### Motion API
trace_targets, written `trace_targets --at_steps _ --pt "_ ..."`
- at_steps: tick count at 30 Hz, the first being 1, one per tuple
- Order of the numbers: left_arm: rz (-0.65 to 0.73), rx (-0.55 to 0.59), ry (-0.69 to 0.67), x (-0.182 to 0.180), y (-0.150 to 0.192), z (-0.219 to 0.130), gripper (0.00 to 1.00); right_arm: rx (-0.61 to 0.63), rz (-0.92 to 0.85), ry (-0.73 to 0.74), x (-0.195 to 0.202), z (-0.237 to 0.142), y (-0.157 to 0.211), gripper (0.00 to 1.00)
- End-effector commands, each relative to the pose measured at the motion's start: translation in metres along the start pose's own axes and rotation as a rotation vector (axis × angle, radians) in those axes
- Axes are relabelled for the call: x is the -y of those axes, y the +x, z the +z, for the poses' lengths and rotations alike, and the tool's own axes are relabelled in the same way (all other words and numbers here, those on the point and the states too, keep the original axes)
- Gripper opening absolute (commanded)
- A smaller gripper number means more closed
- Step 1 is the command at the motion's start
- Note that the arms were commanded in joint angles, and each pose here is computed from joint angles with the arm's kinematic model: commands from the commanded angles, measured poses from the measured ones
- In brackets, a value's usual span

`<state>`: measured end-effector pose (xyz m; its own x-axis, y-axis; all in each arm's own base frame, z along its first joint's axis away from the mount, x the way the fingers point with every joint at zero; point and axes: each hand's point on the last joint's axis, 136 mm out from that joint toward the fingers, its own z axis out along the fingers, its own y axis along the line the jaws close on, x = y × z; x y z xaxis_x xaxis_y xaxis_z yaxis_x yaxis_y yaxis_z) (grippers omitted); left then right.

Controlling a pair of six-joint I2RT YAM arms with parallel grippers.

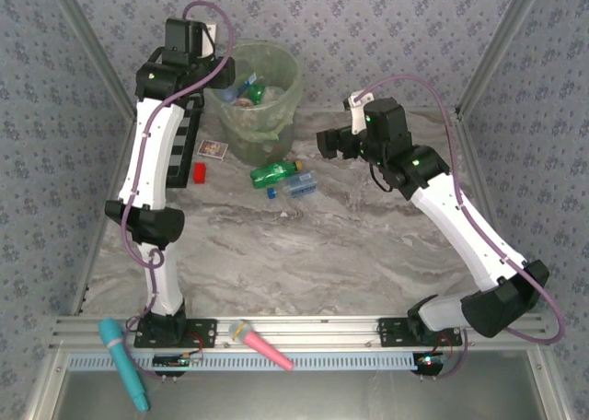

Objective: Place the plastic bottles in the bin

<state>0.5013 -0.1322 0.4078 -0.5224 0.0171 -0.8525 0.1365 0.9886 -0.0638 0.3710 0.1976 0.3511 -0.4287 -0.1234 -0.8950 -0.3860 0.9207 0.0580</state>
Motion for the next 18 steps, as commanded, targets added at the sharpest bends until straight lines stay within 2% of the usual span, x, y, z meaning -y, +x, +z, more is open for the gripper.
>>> trace_targets --at_steps 1,10,14,18 --pt "-0.03 -0.056 -0.002 -0.001 0.014 -0.014 0.55 0.033 0.019 -0.004 -0.001 -0.01 -0.004 1.0" --pt "-0.024 0.052 0.003 0.005 -0.011 -0.048 0.54 0.027 0.027 -0.009 -0.003 -0.009 0.001 1.0" --pt "-0.021 0.037 -0.013 0.003 -0.007 -0.051 0.54 0.025 0.028 -0.006 -0.002 -0.01 0.003 1.0" --pt "0.0 -0.003 -0.036 -0.001 0.003 -0.038 0.54 0.025 0.033 -0.013 -0.004 -0.009 0.005 1.0"
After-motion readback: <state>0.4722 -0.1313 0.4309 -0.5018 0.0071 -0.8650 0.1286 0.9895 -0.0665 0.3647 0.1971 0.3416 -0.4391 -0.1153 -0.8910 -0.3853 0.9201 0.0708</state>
